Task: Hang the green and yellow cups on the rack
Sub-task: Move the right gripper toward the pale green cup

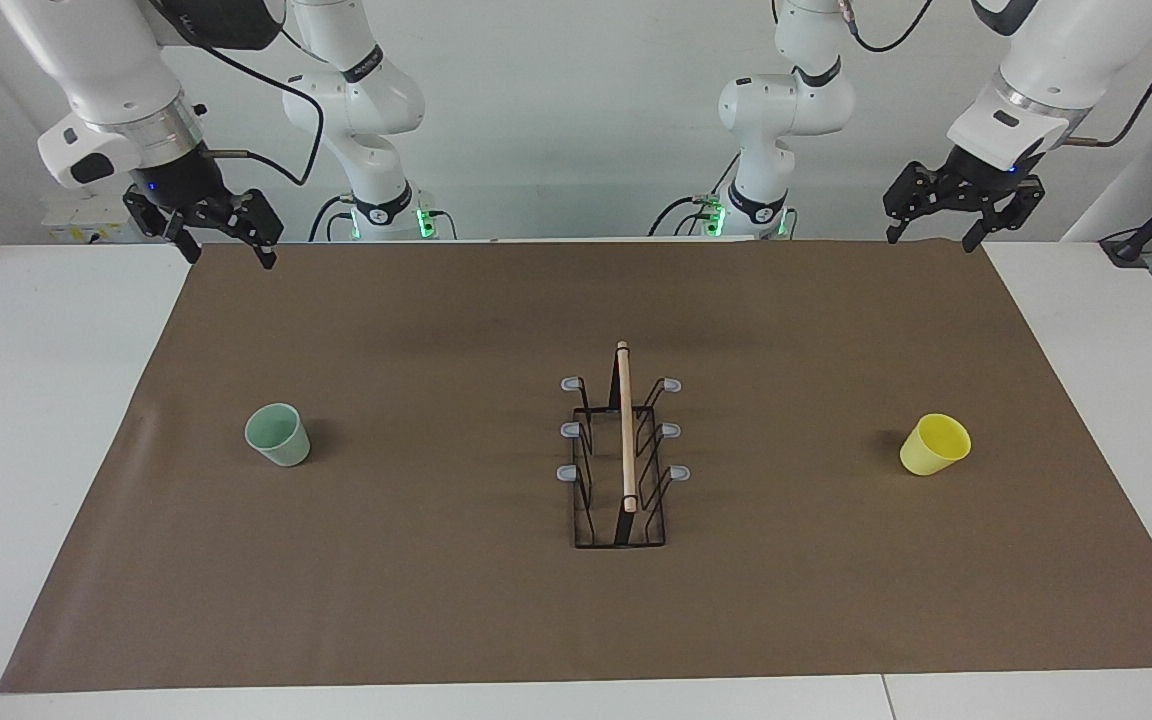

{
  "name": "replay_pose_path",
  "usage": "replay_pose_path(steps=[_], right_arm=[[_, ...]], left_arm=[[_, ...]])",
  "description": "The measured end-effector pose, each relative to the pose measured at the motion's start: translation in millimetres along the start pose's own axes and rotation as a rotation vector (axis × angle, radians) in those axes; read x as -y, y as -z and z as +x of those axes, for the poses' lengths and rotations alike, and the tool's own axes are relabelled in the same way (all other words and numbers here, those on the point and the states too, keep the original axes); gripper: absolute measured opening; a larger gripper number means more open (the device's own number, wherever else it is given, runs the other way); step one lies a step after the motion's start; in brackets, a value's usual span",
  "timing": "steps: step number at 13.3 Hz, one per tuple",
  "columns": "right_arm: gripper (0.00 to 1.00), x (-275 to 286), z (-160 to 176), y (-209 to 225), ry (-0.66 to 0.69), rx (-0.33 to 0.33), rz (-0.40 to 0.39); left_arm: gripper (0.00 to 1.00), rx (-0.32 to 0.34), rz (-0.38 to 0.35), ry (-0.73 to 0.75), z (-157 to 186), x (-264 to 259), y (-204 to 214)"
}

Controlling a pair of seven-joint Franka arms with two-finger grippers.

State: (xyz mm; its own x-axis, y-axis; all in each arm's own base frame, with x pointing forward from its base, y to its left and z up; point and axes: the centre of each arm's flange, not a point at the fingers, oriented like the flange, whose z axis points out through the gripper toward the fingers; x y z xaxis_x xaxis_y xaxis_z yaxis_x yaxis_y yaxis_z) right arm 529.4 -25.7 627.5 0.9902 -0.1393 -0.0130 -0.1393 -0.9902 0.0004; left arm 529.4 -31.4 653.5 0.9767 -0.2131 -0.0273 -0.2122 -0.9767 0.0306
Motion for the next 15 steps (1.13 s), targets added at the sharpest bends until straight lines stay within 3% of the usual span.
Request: replay_pose_path(steps=[8, 12, 15], right_arm=[[1.0, 4.1, 7.8, -14.5, 0.006, -0.037, 0.003], [1.0, 9.2, 30.9, -67.7, 0.034, -0.013, -0.019], [1.0, 13.2, 68.0, -124.6, 0.192, 0.038, -0.073]], left_arm=[[1.0, 0.002, 0.0, -0.003, 0.0, -1.6, -0.2], [1.0, 0.004, -0.002, -0.005, 0.7, -2.6, -1.4], [1.0, 0.008, -0.006, -0.002, 2.7, -1.2, -4.2]])
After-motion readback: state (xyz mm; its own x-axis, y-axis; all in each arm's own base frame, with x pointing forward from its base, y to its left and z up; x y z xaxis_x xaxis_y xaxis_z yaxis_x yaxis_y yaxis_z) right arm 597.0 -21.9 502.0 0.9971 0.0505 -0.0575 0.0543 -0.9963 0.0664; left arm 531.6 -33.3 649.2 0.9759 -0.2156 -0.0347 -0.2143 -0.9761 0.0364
